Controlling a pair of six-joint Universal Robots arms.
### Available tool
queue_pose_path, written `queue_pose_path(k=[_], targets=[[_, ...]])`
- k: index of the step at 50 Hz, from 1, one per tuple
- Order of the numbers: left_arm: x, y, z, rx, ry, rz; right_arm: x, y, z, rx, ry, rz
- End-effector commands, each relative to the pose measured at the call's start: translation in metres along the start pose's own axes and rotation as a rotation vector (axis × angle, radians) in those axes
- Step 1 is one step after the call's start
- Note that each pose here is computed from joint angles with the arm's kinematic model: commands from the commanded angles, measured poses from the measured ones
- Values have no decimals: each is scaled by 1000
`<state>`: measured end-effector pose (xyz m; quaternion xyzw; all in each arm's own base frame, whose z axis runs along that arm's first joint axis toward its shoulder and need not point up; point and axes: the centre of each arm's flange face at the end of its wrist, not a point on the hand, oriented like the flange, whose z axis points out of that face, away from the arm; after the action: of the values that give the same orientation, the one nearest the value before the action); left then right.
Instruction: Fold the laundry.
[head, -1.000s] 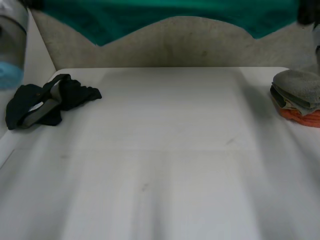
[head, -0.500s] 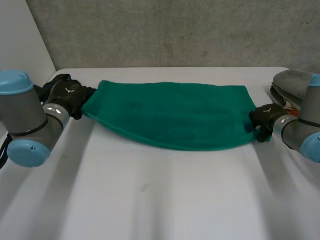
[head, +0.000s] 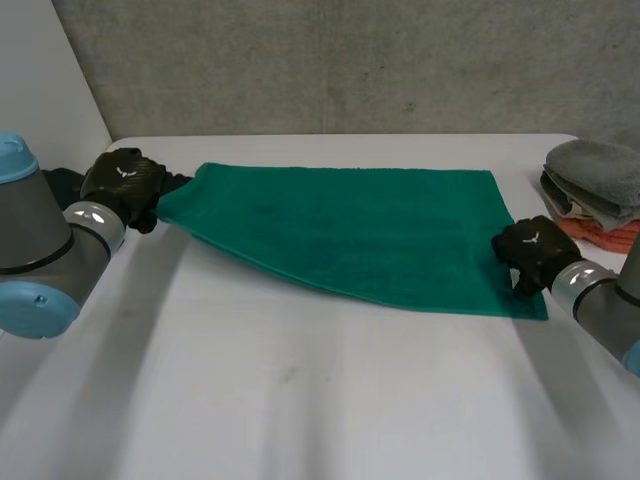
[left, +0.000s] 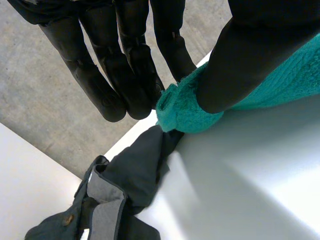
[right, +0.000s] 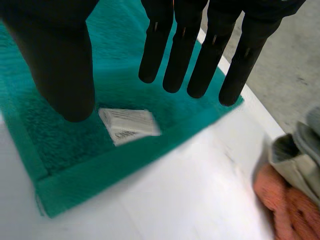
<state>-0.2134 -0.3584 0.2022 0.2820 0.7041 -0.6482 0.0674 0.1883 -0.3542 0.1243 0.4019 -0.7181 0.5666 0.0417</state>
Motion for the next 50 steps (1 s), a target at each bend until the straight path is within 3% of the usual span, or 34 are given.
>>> queue_pose_path(k=[1, 12, 21, 36, 50], targets=[[-1, 0, -3, -19, 7, -14, -7, 5, 0, 11, -44, 19], [1, 2, -15, -55, 36, -20, 0, -3, -13, -24, -77, 77], [-4, -3, -14, -37, 25, -19, 8, -7, -28, -111, -97, 314], [-6, -9, -10, -22, 18, -17, -5, 13, -7, -82, -76, 220], [-7, -9, -8, -21, 16, -17, -4, 7, 10, -4, -17, 164]])
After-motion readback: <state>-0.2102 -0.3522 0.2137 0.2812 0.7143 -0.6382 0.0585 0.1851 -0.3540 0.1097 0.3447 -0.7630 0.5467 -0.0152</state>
